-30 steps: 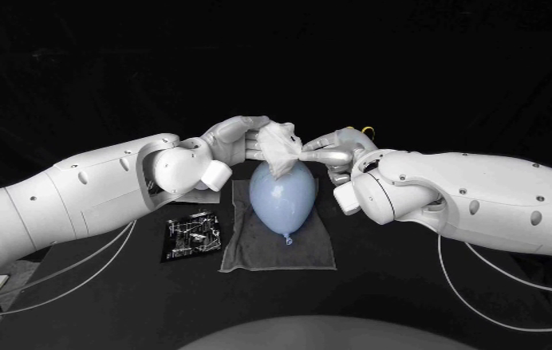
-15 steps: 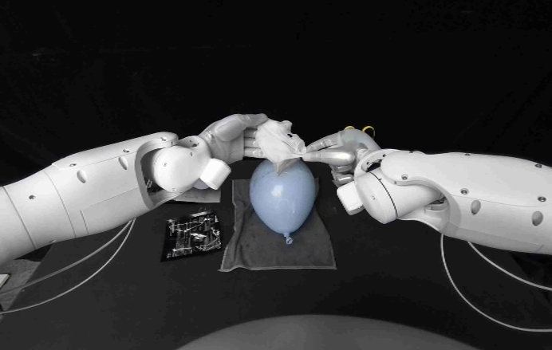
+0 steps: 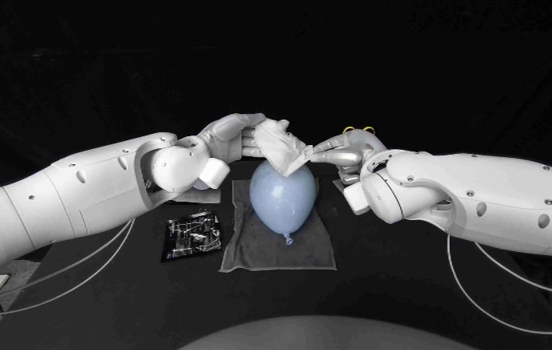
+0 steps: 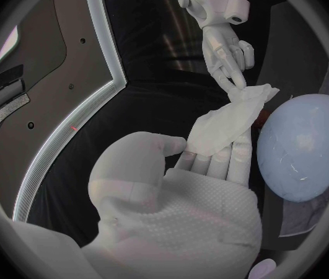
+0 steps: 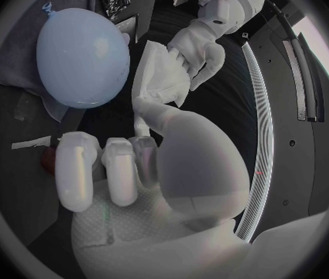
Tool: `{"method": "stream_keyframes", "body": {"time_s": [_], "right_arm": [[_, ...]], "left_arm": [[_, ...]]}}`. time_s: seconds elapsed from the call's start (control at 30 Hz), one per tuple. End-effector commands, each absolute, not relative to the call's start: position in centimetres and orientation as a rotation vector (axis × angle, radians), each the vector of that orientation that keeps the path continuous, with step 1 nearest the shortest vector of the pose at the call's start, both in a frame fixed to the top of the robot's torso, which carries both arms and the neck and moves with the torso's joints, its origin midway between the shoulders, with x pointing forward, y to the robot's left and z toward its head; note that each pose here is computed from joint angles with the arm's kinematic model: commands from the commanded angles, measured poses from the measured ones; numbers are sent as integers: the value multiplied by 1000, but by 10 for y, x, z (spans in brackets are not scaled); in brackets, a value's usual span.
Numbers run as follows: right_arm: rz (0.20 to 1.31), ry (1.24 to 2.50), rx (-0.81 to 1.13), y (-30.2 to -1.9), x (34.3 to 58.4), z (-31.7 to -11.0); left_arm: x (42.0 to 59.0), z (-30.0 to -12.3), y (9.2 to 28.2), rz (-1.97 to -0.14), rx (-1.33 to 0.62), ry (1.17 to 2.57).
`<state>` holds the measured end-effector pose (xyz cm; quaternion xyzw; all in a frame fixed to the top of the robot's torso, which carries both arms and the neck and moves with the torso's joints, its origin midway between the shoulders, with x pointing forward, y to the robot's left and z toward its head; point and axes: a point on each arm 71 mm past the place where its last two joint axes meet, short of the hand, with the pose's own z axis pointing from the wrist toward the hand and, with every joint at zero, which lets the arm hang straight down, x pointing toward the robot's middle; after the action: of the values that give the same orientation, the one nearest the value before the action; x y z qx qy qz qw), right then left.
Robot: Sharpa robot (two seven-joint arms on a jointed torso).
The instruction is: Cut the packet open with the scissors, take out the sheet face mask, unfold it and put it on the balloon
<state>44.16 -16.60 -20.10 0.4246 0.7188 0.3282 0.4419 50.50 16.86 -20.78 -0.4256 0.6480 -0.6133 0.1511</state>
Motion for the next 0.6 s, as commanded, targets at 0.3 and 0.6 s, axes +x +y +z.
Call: {"method": "stream_keyframes", "body": {"time_s": [0.3, 0.6], "right_arm": [[796, 1790, 999, -173, 444, -201], [776, 1801, 990, -177, 445, -204]], "left_arm": [[506, -205, 169, -1782, -1223, 1837], [508, -205, 171, -1783, -1237, 1811]]}}
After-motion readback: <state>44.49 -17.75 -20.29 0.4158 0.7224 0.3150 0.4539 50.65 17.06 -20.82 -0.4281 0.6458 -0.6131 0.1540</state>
